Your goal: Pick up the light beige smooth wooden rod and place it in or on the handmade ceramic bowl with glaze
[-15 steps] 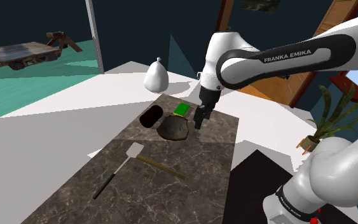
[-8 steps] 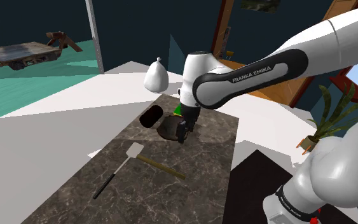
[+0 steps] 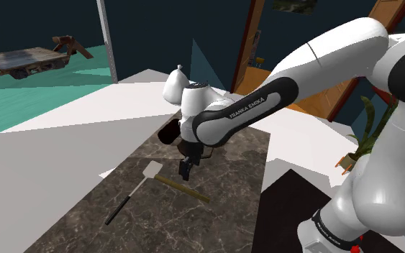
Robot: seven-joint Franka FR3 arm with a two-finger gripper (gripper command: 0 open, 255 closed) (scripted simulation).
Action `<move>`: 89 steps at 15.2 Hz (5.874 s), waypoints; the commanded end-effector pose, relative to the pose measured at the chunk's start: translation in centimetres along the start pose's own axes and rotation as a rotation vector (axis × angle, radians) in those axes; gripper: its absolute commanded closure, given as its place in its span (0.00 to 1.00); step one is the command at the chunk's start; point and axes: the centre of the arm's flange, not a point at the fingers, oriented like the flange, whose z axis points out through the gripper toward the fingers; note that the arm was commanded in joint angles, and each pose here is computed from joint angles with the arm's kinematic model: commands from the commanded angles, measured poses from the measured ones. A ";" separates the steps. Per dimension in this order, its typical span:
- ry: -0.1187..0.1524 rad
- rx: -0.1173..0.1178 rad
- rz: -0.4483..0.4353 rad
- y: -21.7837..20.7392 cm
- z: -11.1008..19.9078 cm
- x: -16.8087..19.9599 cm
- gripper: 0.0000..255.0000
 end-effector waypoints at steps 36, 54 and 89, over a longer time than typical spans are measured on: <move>-0.019 0.003 -0.036 -2.7 3.9 2.4 1.00; -0.019 0.003 -0.036 -3.6 -5.5 1.5 1.00; -0.019 0.003 -0.036 18.1 -2.5 6.3 1.00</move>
